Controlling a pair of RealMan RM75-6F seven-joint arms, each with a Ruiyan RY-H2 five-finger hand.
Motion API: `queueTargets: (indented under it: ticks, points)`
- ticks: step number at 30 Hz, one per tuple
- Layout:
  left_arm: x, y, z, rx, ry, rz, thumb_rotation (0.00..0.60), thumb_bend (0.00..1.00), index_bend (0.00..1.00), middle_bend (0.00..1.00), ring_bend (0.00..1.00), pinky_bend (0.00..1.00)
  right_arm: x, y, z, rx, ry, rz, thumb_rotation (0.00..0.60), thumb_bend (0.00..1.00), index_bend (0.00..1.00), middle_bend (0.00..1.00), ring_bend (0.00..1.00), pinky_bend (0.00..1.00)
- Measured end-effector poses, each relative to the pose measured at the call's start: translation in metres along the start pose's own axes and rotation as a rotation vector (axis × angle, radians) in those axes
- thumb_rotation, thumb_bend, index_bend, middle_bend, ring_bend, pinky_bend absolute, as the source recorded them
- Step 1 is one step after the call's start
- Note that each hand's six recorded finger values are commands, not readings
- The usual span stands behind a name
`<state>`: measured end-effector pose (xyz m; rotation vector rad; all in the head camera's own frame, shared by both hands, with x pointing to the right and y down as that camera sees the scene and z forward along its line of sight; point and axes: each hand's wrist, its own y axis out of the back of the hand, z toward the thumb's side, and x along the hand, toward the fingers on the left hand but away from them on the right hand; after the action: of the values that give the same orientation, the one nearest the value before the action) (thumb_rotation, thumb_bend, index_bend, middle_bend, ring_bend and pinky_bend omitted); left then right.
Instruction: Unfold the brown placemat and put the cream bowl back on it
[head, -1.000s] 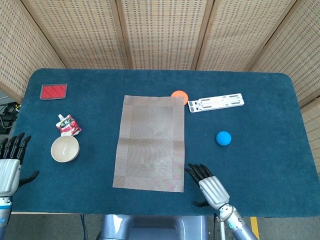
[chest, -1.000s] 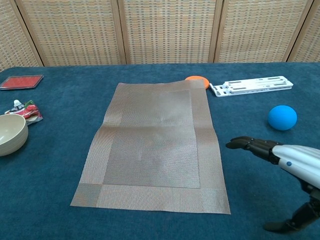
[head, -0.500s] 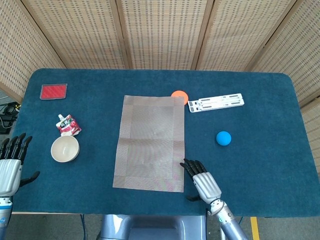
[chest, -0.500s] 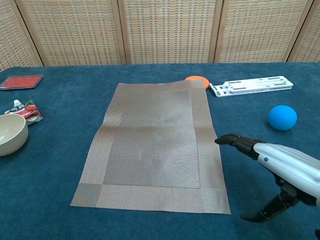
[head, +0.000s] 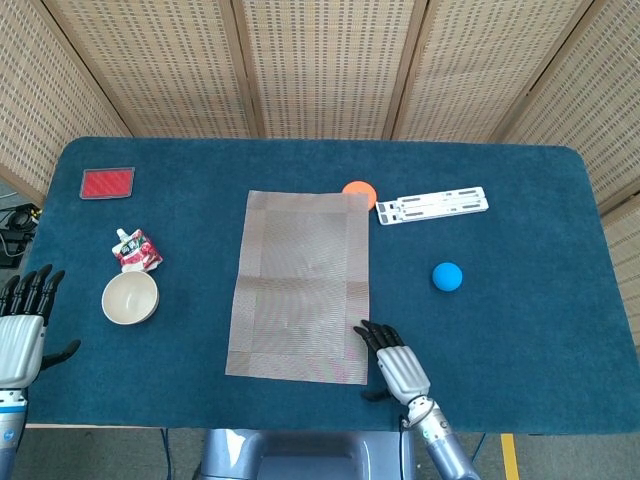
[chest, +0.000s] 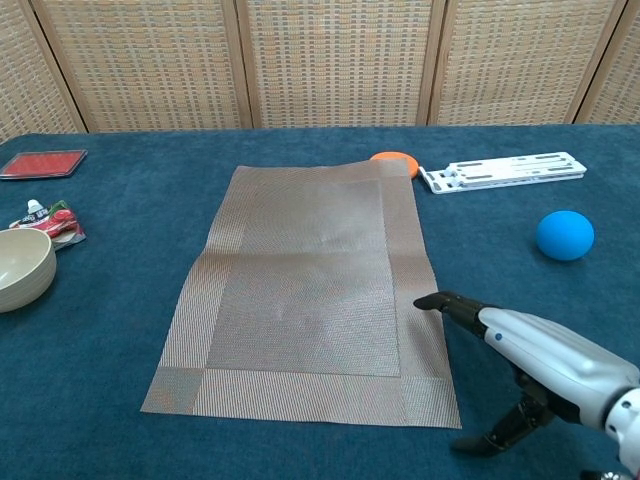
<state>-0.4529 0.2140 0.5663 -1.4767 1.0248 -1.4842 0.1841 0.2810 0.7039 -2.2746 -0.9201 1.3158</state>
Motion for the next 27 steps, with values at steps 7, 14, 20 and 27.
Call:
queueTargets:
  ticks: [7, 14, 20, 27]
  points:
    - [0.001, -0.002, 0.0, 0.0, 0.001, -0.006, 0.6, 0.0, 0.0, 0.0, 0.0, 0.0, -0.008, -0.004, 0.0, -0.009, -0.006, -0.025, 0.6, 0.06, 0.02, 0.0, 0.0, 0.0]
    - [0.002, -0.003, -0.001, -0.002, 0.007, -0.011, 0.6, 0.0, 0.0, 0.0, 0.0, 0.0, -0.011, -0.009, -0.003, 0.004, -0.015, -0.028, 0.6, 0.06, 0.01, 0.0, 0.0, 0.0]
    - [0.003, -0.005, -0.001, 0.0, 0.008, -0.017, 0.6, 0.0, 0.0, 0.0, 0.0, 0.0, -0.014, -0.009, -0.001, 0.012, -0.004, -0.049, 0.6, 0.2, 0.01, 0.0, 0.0, 0.0]
    - [0.003, -0.005, 0.0, -0.005, 0.008, -0.018, 0.6, 0.0, 0.0, 0.0, 0.0, 0.0, -0.015, 0.005, 0.007, 0.003, 0.05, -0.174, 0.6, 0.38, 0.01, 0.0, 0.0, 0.0]
